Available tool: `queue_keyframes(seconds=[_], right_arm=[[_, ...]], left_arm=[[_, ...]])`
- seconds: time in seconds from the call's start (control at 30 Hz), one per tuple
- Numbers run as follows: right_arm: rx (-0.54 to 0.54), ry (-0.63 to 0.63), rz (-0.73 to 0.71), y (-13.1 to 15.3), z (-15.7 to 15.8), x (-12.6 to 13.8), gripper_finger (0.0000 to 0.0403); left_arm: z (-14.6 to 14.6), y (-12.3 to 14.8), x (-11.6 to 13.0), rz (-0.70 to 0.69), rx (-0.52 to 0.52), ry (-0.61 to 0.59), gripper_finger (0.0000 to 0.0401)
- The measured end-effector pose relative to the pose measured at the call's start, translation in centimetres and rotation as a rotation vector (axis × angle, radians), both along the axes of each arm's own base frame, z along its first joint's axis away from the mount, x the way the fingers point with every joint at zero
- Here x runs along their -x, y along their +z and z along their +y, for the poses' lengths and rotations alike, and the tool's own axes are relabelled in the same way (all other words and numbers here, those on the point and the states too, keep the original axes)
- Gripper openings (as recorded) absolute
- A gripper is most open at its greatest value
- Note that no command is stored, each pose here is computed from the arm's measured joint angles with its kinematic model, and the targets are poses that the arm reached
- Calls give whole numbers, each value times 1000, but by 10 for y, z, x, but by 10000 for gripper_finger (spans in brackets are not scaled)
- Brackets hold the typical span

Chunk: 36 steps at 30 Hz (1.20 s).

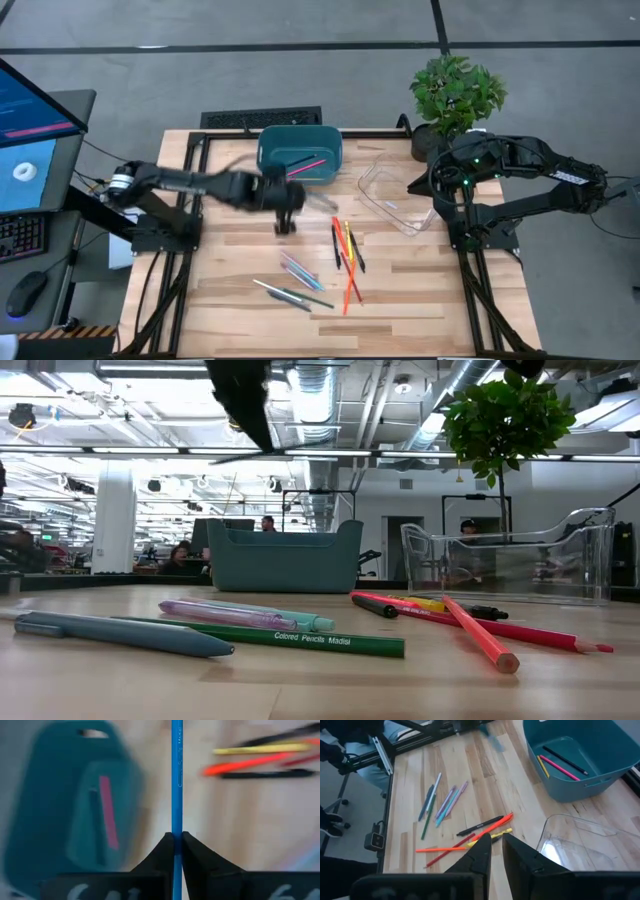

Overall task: Sort pens & pencils
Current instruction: Put the blue pencil into the blue bin

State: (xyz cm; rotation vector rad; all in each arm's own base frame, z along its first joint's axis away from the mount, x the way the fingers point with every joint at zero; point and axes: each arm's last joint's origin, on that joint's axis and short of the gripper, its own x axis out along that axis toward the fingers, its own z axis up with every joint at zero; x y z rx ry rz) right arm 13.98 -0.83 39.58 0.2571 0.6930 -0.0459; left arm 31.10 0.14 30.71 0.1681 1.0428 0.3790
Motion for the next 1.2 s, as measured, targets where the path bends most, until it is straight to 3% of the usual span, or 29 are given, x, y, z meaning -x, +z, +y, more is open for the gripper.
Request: queue_keyframes(seconds=[0.17, 0.33, 0.53, 0.73, 0.93, 1.07, 1.2], right_arm=[[1, -2, 0, 0, 0, 0, 69], [1, -2, -1, 0, 0, 0, 69], [1, -2, -4, 0, 0, 0, 69], [1, -3, -5, 0, 0, 0, 69], [0, -3, -4, 0, 0, 0, 69], [-5, -8, -4, 0, 0, 0, 69], [-6, -8, -4, 0, 0, 0, 69]], left_arm=[[72, -1, -4, 33, -104, 6, 9], [132, -9, 0, 36, -101, 6, 9], [178, -48, -3, 150, -44, -39, 9], [206, -95, -10, 219, 48, -42, 9], [214, -128, -16, 273, 105, -47, 9], [216, -137, -18, 283, 125, -51, 15], [217, -137, -19, 261, 136, -50, 51]])
